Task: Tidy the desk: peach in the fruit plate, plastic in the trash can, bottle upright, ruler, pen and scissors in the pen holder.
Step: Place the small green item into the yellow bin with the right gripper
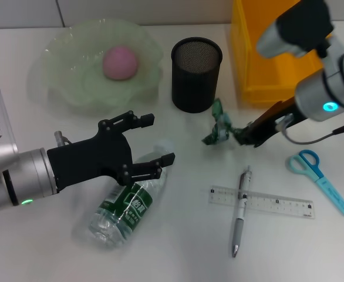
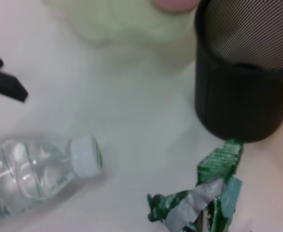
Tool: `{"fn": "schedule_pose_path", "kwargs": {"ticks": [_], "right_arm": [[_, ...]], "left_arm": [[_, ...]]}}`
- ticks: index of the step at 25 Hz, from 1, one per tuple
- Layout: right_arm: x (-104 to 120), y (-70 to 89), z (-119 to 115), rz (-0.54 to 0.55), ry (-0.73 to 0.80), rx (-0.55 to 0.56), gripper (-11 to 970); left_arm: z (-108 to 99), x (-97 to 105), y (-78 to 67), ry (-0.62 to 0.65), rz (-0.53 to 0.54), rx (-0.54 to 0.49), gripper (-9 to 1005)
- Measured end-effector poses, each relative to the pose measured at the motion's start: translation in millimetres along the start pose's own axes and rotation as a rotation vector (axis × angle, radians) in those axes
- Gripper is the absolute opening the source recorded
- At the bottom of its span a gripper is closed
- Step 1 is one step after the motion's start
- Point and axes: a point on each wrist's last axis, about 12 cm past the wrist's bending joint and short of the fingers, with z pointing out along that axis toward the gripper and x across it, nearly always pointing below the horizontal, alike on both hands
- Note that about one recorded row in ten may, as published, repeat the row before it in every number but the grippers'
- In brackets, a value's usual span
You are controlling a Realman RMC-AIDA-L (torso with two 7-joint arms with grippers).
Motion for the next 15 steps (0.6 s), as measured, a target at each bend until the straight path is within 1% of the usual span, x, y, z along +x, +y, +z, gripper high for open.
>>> {"fn": "schedule_pose_path", "kwargs": {"ticks": [1,3,4,7,8,9,10,11,12,13,14,15], "right_arm": [[0.0,0.0,0.0,0.0,0.0,0.0,153],[-0.7,-0.9,-16.0,0.013,-0.029,0.007,136],[-0.7,-0.9,-16.0,0.013,-0.029,0.007,127],[-0.3,-1.5,-28.9,0.018,-0.048,0.016,101],[-0.5,-0.9,-39.8,0.016,-0.07,0.032,92],[-0.5,-0.9,-39.8,0.016,-0.07,0.032,83],[-1.3,-1.2,-46.2,0.018,-0.086,0.043,75],[-3.2,-3.0,-64.9,0.022,-0.13,0.077,66],[-3.2,-3.0,-64.9,0.022,-0.13,0.077,66],[-5.3,-9.0,-93.1,0.036,-0.204,0.132,66],[-5.3,-9.0,-93.1,0.036,-0.204,0.132,66],[-5.3,-15.9,-114.3,0.055,-0.261,0.179,66]], "left_arm": [[0.0,0.0,0.0,0.0,0.0,0.0,845],[0.1,-0.3,0.6,0.001,0.003,-0.002,845],[0.1,-0.3,0.6,0.001,0.003,-0.002,845],[0.5,-0.8,0.9,0.001,0.008,-0.003,844],[0.9,-1.0,0.9,0.0,0.009,-0.003,844],[0.9,-1.0,0.9,0.0,0.009,-0.003,843],[1.1,-1.1,1.0,0.0,0.009,-0.003,843],[1.6,-1.7,1.3,-0.002,0.011,-0.001,843],[1.6,-1.7,1.3,-0.002,0.011,-0.001,843],[1.3,-1.7,0.9,-0.003,0.01,0.0,842],[1.3,-1.7,0.9,-0.003,0.01,0.0,842],[1.1,-1.7,0.7,-0.004,0.01,0.001,842]]}}
